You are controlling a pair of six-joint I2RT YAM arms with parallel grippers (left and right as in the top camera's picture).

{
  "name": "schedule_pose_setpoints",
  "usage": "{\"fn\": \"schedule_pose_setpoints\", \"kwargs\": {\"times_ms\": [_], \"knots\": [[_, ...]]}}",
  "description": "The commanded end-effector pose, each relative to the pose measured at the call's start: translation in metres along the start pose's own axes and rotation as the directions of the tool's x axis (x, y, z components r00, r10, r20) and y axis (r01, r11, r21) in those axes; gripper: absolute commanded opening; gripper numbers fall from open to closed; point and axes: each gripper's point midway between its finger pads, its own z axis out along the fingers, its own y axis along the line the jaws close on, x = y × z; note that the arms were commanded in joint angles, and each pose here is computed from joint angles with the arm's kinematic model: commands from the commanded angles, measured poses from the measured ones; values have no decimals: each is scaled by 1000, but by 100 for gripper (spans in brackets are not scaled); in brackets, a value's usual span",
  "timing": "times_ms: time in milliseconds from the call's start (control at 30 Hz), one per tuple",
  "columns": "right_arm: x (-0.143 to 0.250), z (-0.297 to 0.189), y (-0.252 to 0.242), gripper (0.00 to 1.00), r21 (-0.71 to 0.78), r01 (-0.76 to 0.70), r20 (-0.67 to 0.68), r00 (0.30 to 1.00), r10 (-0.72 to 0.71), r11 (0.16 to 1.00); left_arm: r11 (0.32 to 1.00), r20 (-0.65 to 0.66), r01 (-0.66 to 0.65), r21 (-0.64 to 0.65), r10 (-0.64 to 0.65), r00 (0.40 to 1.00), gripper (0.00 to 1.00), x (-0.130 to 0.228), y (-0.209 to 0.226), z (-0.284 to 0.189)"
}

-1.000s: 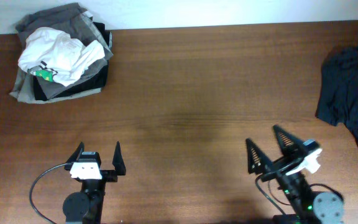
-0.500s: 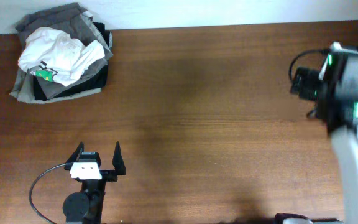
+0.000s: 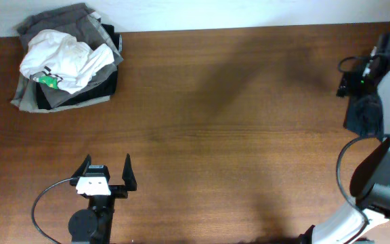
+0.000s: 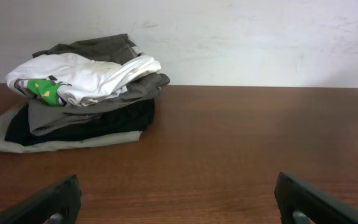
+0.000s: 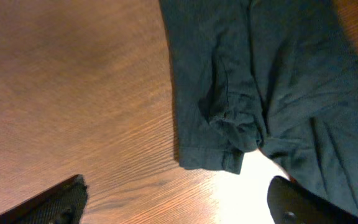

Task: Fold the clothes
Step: 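Reach the right gripper to the dark green shirt and grasp it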

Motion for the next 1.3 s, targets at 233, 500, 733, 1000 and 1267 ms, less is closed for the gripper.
{"fn": "schedule_pose_setpoints", "kwargs": {"times_ms": [233,500,733,1000,1267], "knots": [[26,67,-15,80,-108,-64,-163,986,45,992,1000,1,-19,-10,19,1000,99,2,2,0],[38,91,-10,64,-116,-65,-219,975,38,991,1000,2,-19,-10,19,1000,99,1,2,0],[51,113,-10,63,-105,-56,-270,962,26,993,1000,2,-19,-10,19,1000,99,1,2,0],[48,116,-12,34,-105,-52,-258,966,23,993,1000,2,-19,-10,19,1000,99,1,2,0],[43,105,-17,4,-94,-93,-256,964,66,991,1000,2,-19,-10,19,1000,99,1,2,0]]}}
